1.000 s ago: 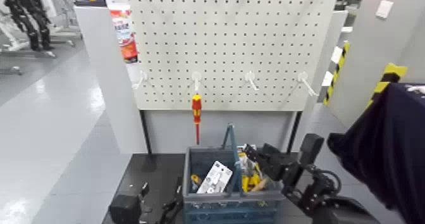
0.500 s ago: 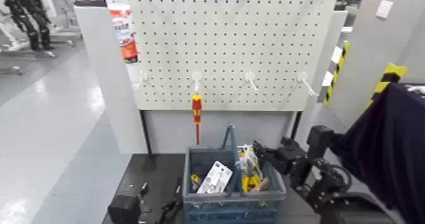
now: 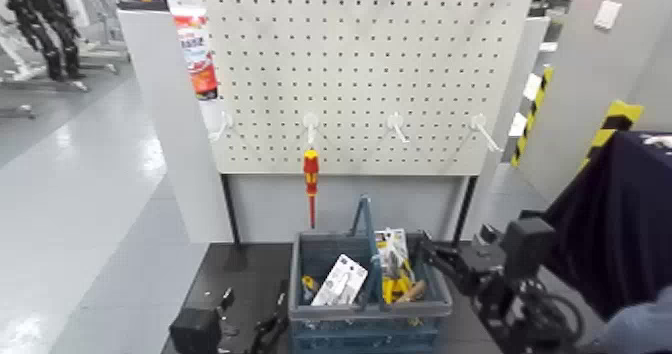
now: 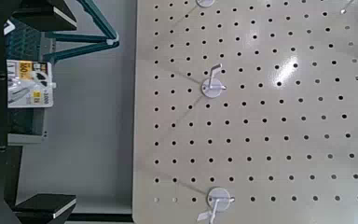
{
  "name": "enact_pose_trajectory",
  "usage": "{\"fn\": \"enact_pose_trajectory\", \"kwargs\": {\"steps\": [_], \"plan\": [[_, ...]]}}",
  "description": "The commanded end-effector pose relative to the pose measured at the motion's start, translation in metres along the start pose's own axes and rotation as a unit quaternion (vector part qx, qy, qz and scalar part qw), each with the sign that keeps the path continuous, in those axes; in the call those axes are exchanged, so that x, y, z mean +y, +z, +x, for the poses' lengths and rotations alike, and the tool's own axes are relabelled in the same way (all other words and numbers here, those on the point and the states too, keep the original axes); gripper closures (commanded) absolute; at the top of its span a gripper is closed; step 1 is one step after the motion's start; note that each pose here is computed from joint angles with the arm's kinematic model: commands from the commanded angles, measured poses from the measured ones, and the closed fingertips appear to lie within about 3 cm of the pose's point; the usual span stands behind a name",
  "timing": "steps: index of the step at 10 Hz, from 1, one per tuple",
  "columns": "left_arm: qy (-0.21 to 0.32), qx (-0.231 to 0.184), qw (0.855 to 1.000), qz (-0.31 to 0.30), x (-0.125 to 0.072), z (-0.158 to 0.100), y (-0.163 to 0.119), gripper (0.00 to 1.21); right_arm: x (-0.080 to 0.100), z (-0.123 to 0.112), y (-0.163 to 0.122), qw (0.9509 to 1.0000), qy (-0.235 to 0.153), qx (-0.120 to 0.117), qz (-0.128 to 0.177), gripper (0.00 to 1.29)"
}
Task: Put the tool with the wooden handle into the crate.
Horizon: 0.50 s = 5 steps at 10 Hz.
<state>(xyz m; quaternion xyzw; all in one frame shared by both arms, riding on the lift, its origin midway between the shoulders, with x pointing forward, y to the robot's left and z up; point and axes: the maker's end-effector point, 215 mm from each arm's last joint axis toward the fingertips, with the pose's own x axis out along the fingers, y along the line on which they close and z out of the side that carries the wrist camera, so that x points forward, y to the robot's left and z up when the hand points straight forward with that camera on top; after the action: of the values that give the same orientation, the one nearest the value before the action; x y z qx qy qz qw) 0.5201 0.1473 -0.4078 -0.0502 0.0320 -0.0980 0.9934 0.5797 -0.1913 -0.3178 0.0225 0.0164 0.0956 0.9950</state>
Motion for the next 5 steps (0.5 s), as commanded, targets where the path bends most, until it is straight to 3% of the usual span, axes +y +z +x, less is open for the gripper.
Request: {"fn": "enact_pose_trajectory", "kwargs": {"steps": [1, 2, 5], "plan": [[-0.004, -0.001, 1.0, 0.003, -0.001, 0.0, 0.002, 0.26, -0.004, -0.03, -0.01, 0.9997, -0.015, 0.006, -0.015, 0.02], [-0.004, -0.002, 1.0, 0.003, -0.001, 0.001, 0.002, 0.26, -0.008, -0.042, -0.018, 0.9993, -0.027, 0.013, -0.021, 0.02], [-0.004, -0.002, 1.0, 0.004, -0.001, 0.0, 0.003, 0.26, 0.007, -0.074, -0.058, 0.9989, -0.03, 0.033, -0.016, 0.03]]}}
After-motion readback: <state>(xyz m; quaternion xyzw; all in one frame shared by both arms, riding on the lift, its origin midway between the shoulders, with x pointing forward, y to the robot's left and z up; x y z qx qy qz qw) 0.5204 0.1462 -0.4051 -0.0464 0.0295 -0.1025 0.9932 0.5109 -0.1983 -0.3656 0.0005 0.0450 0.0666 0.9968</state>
